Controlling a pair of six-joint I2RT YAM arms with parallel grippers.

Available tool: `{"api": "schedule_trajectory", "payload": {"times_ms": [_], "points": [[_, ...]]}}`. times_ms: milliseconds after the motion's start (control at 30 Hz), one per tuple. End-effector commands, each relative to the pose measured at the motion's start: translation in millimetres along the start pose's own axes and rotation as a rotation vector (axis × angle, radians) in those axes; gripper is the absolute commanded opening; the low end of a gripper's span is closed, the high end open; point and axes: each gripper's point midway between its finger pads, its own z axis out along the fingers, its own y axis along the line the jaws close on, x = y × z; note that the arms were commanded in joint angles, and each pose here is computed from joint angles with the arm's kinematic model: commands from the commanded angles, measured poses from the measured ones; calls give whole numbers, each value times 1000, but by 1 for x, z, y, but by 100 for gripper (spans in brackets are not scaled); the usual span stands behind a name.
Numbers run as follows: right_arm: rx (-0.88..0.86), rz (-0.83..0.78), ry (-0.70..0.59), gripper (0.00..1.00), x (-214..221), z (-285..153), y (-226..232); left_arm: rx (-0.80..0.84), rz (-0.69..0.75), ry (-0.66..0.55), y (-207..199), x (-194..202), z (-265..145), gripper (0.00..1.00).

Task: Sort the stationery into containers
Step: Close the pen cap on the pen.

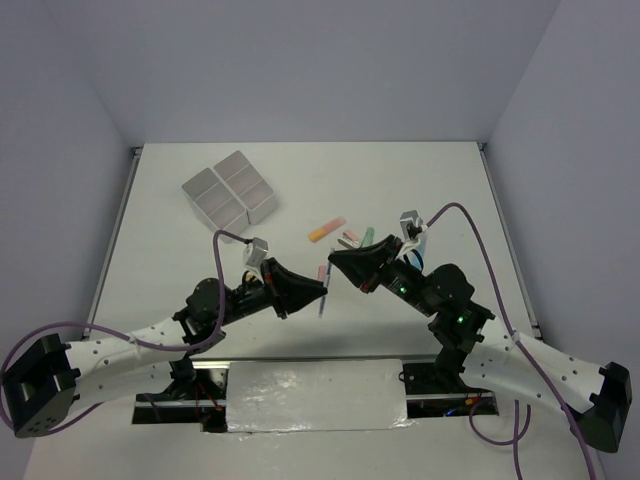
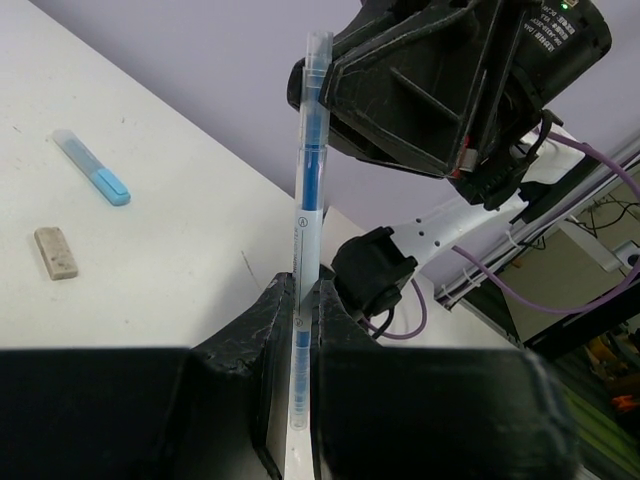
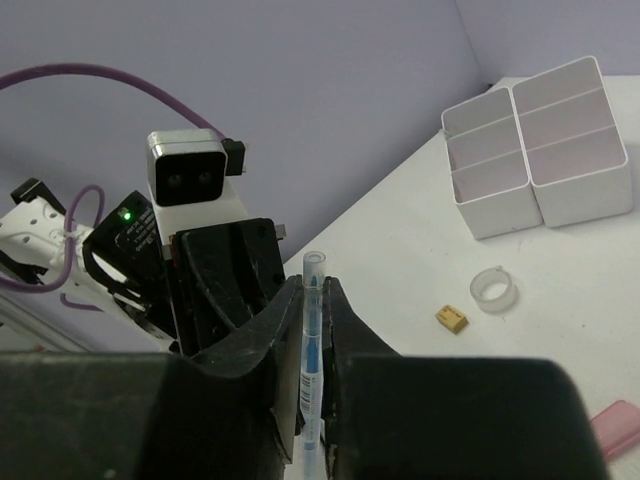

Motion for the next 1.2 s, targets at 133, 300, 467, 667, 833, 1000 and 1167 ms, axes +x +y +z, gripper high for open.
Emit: {"api": "schedule_trajectory", "payload": {"times_ms": [133,300,467,667,833,1000,1167], "points": [[-49,-21,32,40,9,-3,9,128,94,-176,-41,-60,12,0],[-58,-23,27,44,7,-4,11,136,96,-152,-42,-56,14,0],[-92,-21,33,23,6,-2,19,142,97,-137,-42,-53,16,0],[-135,-24,49,1,6,1,29,126,99,-98,-39,-48,21,29],[-153,-28,47,0,6,1,32,131,100,-72,-40,-46,27,44],[-149,-32,51,0,6,2,33,136,98,-46,-38,-41,31,7],[-134,-44,37,7,1,0,32,169,111,-22,-42,-35,29,0]]}}
